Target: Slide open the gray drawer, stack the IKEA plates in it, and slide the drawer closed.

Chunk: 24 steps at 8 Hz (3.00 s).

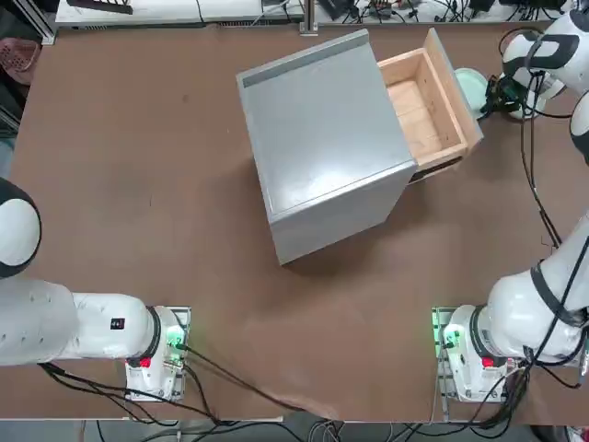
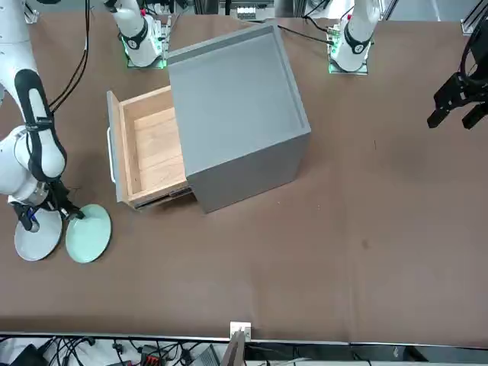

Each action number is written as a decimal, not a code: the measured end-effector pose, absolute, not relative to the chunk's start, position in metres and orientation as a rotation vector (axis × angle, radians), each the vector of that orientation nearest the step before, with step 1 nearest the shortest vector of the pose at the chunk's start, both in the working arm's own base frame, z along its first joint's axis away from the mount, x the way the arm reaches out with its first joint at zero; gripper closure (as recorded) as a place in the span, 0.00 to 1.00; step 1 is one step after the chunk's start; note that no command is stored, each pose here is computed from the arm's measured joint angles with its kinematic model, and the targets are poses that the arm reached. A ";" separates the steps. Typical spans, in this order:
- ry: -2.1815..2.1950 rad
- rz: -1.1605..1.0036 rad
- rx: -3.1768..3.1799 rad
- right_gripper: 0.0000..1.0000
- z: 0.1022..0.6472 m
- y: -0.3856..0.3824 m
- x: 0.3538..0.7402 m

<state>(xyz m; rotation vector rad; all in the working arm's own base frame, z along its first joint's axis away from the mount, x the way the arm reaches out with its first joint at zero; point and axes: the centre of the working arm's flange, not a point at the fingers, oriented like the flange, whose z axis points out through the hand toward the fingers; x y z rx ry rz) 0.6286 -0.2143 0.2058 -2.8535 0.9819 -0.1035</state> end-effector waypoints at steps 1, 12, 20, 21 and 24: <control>0.963 -0.125 -2.859 1.00 0.219 -0.220 0.630; 0.398 0.124 -2.881 1.00 0.591 -0.036 0.562; 0.033 0.358 -3.205 0.99 0.498 0.164 0.519; 0.033 0.370 -3.211 0.97 0.488 0.170 0.521; 0.029 0.351 -3.214 0.43 0.483 0.182 0.530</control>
